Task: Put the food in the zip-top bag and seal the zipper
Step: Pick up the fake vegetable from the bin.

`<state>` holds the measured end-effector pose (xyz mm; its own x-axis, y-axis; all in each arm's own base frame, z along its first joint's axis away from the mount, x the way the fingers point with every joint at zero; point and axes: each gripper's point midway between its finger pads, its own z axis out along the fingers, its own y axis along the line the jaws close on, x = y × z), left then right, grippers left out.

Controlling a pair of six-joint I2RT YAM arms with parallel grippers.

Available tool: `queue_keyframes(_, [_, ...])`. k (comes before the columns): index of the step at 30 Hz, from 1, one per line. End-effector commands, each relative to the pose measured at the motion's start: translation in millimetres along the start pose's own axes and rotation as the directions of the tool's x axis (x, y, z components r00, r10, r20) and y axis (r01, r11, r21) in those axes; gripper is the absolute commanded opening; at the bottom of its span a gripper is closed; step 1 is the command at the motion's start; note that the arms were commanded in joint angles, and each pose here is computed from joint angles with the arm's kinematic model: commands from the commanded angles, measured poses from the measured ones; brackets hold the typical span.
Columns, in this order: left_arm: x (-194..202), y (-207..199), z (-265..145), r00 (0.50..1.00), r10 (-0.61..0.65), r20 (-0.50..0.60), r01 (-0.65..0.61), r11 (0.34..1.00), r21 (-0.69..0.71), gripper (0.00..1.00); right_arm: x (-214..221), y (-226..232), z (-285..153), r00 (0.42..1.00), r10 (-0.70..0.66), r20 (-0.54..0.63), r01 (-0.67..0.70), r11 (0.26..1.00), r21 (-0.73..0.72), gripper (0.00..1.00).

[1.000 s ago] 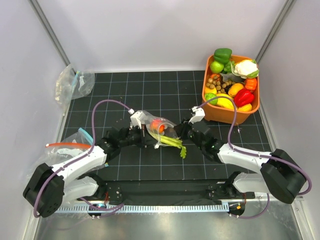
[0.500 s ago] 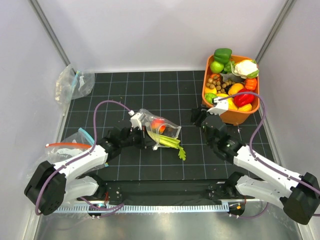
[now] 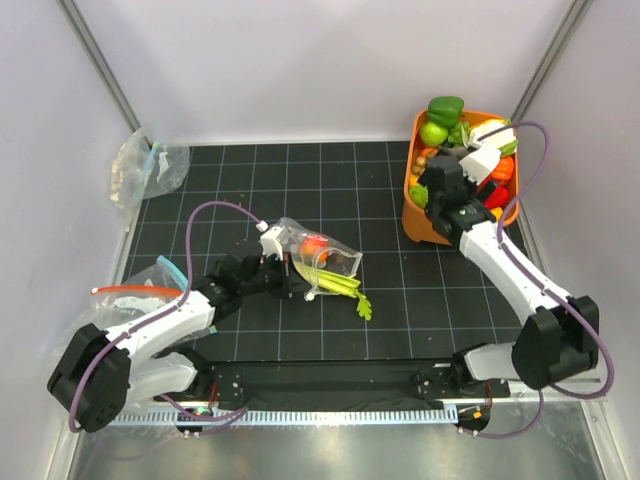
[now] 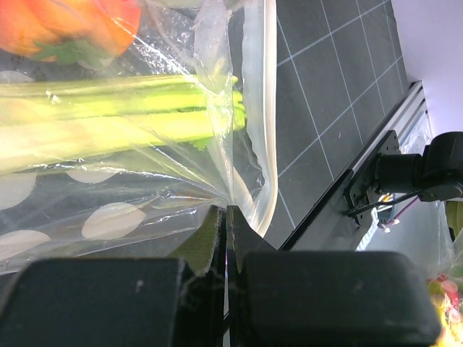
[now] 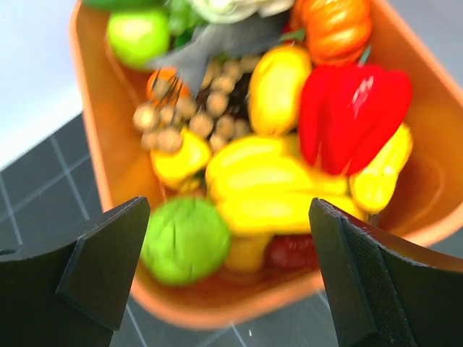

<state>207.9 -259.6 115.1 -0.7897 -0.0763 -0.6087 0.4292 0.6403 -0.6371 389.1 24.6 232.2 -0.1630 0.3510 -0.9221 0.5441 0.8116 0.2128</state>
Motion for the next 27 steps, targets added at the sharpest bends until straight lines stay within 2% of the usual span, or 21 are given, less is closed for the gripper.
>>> queue_keyframes(1, [-17, -12, -2, 0.999, 0.019, 0.043, -0.020, 0.999, 0.027, 0.00, -35, 0, 12, 0.998, 0.053, 0.024, -0.054, 0.997, 0.053, 1.00])
queue_keyframes(5, [-19, -14, -5, 0.998, 0.023, 0.055, -0.025, 0.999, 0.032, 0.00, -49, -1, 31, 0.998, 0.049, 0.036, -0.053, 0.992, 0.117, 1.00])
queue_keyframes(11, [-19, -13, -6, 0.998, 0.023, 0.056, -0.025, 0.999, 0.028, 0.00, -48, -21, 68, 1.000, 0.013, -0.012, -0.010, 0.969, 0.248, 1.00])
queue_keyframes(17, [-17, -13, -4, 0.999, 0.019, 0.047, -0.020, 0.999, 0.028, 0.00, -20, -53, 97, 0.996, 0.013, -0.084, 0.016, 0.943, 0.334, 1.00])
queue_keyframes(27, [-17, -11, -3, 0.999, 0.018, 0.044, -0.019, 1.000, 0.023, 0.00, 13, -84, 139, 0.993, 0.043, -0.106, 0.006, 0.906, 0.423, 1.00])
